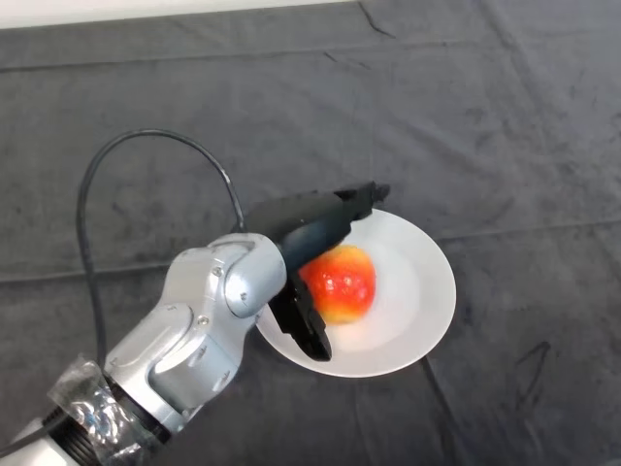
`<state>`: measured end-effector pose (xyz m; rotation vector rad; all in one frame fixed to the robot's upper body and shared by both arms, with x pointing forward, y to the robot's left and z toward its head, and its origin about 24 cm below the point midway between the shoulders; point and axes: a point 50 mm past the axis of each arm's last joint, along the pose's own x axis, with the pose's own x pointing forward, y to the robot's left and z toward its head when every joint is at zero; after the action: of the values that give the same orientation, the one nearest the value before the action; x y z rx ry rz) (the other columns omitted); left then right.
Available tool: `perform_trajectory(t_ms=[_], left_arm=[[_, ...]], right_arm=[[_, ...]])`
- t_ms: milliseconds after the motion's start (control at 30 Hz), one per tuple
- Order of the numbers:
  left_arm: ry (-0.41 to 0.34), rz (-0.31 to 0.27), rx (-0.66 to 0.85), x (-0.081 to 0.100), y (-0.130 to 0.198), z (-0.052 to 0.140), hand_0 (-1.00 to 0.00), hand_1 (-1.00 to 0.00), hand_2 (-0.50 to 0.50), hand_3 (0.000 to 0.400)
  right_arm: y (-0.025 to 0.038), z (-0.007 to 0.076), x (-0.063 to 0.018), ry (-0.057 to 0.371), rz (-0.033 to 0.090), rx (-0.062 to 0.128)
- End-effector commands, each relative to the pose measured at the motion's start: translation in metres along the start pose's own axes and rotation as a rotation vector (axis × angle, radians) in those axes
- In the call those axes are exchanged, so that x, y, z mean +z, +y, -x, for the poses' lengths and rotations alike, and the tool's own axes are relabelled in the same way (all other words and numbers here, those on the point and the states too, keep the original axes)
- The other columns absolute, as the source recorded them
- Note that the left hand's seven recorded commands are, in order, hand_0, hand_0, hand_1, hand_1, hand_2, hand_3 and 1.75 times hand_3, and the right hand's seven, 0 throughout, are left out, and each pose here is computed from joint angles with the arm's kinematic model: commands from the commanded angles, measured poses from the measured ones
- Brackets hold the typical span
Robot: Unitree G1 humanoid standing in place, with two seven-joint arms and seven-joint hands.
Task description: Move the apple to the plate
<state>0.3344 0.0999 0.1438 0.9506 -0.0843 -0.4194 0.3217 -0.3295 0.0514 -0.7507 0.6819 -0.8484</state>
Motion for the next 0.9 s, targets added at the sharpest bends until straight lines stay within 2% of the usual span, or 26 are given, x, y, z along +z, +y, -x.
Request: perform_trajectory(t_ms=[33,567,900], left_arm=[[-0.07,-0.01,0.116,0.01,0.029,0.007,0.0,0.0,0.0,0.0],[-0.088,0.276,0.649,-0.028,0.099,0.042,0.0,0.0,0.0,0.0],[-0.075,0.392,0.971,-0.062,0.143,0.081,0.0,0.0,0.0,0.0]], right_arm=[[0.0038,-0.0008,-0.0145,0.036,0.035,0.009],[0.0038,-0.0007,-0.0148,0.034,0.033,0.01],[0.0038,-0.0007,-0.0149,0.033,0.033,0.011]])
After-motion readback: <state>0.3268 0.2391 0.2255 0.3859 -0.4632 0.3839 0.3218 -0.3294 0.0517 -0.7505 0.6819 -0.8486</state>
